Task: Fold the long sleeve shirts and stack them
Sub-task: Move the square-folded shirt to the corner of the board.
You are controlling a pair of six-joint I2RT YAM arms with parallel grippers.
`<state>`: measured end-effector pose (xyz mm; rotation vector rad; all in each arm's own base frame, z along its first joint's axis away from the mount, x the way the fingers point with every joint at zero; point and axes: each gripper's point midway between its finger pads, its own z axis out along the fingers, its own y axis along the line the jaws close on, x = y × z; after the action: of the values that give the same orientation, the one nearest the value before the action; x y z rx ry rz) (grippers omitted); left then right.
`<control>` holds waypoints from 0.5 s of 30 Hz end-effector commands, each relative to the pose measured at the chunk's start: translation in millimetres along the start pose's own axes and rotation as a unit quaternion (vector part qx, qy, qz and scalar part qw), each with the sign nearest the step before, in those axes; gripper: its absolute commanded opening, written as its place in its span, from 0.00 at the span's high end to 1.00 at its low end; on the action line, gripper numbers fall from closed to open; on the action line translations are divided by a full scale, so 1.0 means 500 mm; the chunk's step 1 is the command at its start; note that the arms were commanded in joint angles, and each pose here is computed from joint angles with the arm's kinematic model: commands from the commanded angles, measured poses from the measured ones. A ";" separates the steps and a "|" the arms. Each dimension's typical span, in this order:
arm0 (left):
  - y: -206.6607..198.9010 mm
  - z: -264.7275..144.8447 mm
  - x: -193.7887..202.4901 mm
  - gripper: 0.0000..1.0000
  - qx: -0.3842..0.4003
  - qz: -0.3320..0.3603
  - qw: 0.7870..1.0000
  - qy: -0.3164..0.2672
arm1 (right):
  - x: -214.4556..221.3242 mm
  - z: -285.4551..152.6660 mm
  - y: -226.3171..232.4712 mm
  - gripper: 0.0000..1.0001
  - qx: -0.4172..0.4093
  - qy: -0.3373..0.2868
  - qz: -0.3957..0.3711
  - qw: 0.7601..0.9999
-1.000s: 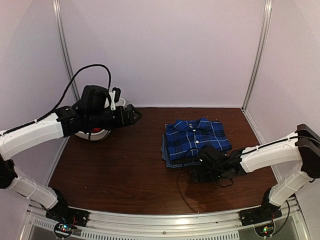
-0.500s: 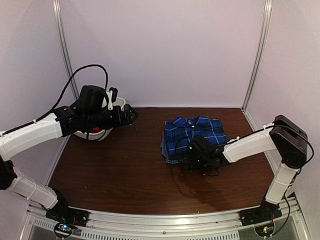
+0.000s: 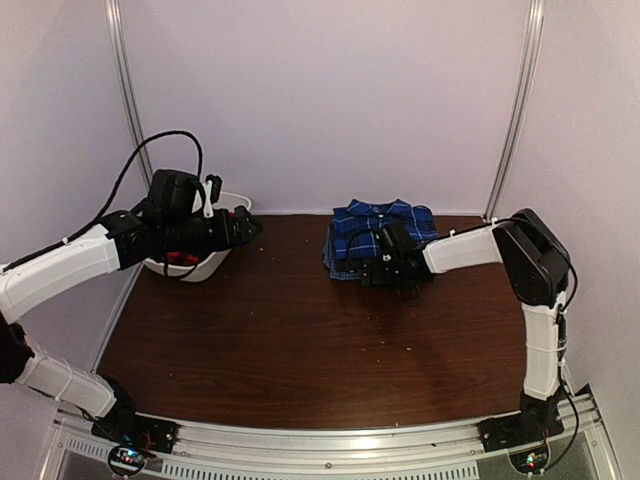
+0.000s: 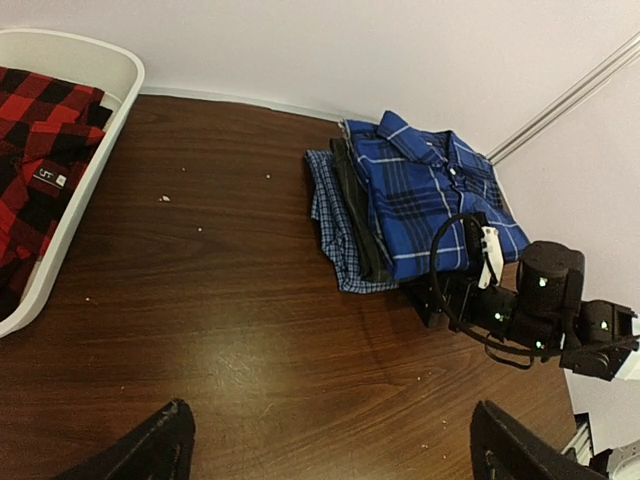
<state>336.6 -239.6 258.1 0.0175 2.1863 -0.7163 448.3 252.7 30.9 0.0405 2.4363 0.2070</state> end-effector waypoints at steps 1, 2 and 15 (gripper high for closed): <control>0.000 -0.008 -0.007 0.02 0.016 0.008 1.000 -0.001 | -0.023 0.054 -0.006 0.00 0.000 0.027 -0.014 1.000; 0.000 -0.007 -0.007 0.02 0.016 0.009 1.000 -0.001 | -0.034 0.062 -0.008 0.00 0.002 0.026 -0.015 1.000; 0.001 0.018 -0.005 0.02 0.026 0.013 1.000 0.009 | -0.128 0.109 -0.001 0.00 -0.011 0.016 -0.011 1.000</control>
<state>339.0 -238.9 254.9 0.0479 2.2000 -0.7434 531.5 253.3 34.8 0.0248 2.4206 0.2195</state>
